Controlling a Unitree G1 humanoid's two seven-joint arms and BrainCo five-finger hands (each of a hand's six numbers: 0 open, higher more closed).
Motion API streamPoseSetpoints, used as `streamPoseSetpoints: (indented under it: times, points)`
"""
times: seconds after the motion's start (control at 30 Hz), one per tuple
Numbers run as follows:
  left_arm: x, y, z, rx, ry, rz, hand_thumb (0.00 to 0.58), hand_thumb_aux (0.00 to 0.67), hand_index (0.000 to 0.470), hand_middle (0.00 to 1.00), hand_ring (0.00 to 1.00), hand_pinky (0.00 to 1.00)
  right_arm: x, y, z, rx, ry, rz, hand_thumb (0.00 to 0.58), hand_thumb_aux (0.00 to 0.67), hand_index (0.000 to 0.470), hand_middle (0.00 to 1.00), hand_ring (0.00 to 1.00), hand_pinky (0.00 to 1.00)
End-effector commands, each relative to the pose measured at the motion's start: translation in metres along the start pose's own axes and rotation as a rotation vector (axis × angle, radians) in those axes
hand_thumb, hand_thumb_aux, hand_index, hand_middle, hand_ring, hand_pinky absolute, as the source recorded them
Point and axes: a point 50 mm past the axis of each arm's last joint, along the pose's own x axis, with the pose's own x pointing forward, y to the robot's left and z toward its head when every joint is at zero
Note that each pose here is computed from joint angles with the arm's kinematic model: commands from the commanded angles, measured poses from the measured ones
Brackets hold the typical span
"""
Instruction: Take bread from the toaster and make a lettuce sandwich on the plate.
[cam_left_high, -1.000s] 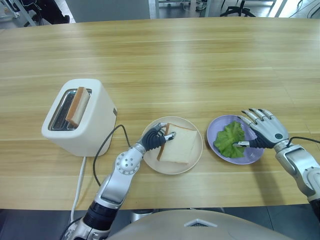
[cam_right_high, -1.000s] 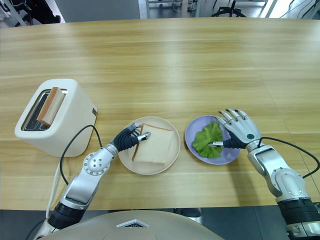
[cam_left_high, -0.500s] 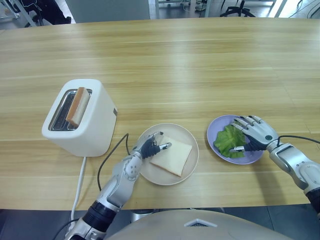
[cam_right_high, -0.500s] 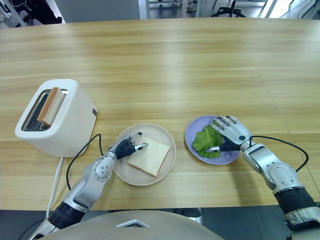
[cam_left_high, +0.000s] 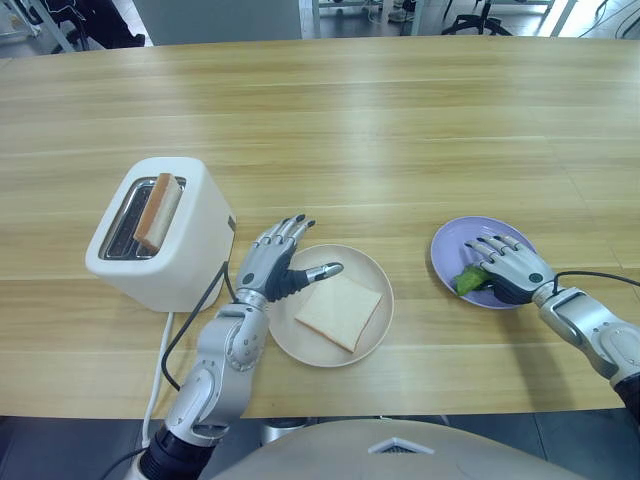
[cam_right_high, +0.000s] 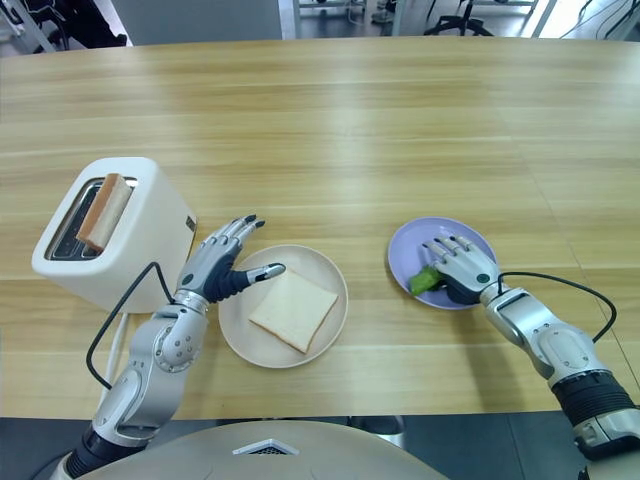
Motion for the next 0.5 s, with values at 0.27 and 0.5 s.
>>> streamPoseSetpoints:
  times: [0.27, 0.5]
  points:
    - [-0.029, 0.041, -0.003, -0.052, -0.009, 0.273, 0.0, 0.0, 0.0, 0.0, 0.0, 0.0, 0.002, -0.056, 0.009, 0.084, -0.048, -0.317, 0.58, 0.67, 0.46, 0.0, 0.0, 0.0]
    - [-0.049, 0.008, -0.033, -0.39, 0.142, 0.247, 0.0, 0.0, 0.0, 0.0, 0.0, 0.0, 0.008, -0.097, 0.048, 0.19, -0.2, -0.478, 0.58, 0.67, 0.46, 0.0, 0.0, 0.0]
